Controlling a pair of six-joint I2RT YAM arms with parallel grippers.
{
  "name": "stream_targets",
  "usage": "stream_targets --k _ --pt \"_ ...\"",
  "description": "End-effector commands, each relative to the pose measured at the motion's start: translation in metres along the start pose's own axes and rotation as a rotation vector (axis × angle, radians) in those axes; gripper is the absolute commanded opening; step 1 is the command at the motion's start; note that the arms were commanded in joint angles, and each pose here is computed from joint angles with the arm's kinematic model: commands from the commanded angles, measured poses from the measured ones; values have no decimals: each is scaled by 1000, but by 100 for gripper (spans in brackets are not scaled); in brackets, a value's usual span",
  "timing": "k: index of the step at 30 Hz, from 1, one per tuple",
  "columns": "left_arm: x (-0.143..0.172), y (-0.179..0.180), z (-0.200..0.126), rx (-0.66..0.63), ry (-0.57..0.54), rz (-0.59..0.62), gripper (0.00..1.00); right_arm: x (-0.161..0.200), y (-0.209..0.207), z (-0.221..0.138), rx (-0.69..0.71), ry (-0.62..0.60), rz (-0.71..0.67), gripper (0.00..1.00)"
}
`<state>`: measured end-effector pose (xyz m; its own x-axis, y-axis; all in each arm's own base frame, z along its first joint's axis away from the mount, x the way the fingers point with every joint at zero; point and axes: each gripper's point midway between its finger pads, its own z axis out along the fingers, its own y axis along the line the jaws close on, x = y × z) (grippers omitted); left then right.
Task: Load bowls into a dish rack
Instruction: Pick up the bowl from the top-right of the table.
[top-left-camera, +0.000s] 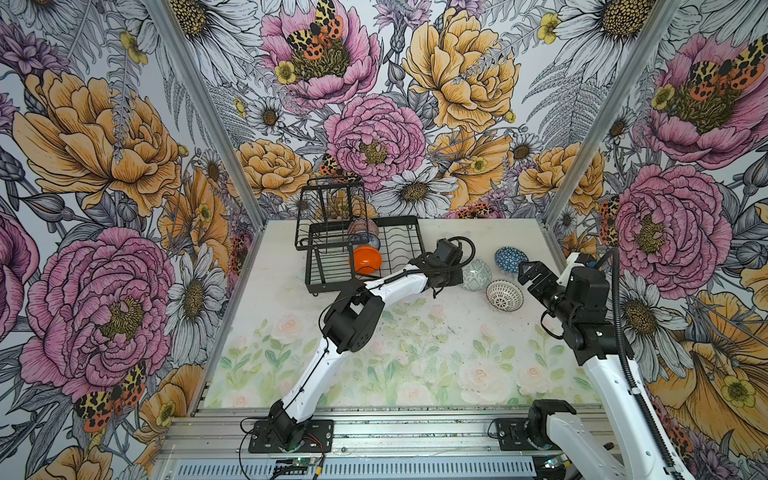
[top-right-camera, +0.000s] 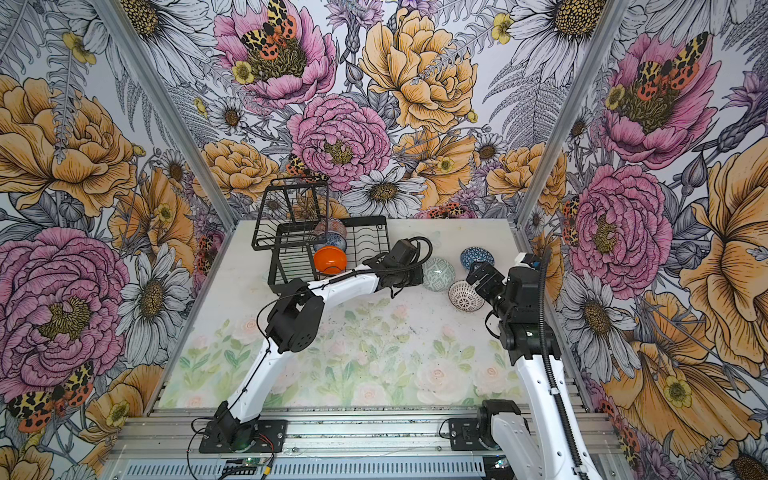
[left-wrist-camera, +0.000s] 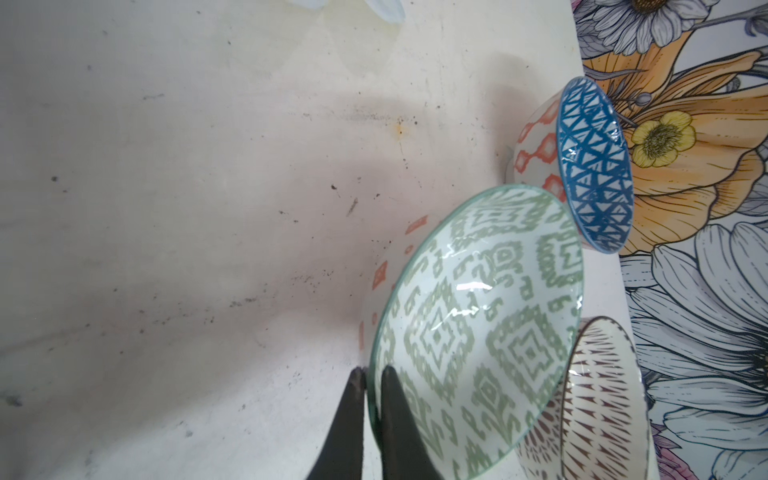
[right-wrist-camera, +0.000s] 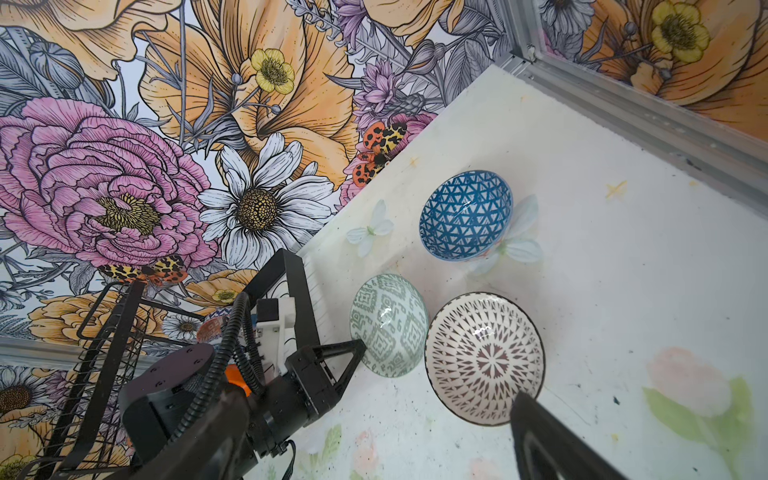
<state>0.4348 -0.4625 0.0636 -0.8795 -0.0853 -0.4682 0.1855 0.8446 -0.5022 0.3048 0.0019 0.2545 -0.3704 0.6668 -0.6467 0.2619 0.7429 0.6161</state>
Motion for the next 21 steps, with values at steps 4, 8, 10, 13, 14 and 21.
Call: stream_targets --k 4,8,10,13,14,21 --pt "0 -2 -5 -16 -9 31 7 2 -1 -1 -12 5 18 100" --pt "0 -1 -5 -20 -11 33 5 2 -3 -2 -13 1 21 100" --pt "1 0 -5 -25 -10 37 3 2 -3 -3 -14 0 22 99" --pt "-1 1 -7 -34 -15 42 0 3 -5 -2 -13 2 26 99" --pt "-2 1 -7 -36 -19 43 0 3 -5 -3 -14 3 26 99" --pt "-20 -3 -21 -42 -74 53 0 6 -8 -2 -12 10 25 99"
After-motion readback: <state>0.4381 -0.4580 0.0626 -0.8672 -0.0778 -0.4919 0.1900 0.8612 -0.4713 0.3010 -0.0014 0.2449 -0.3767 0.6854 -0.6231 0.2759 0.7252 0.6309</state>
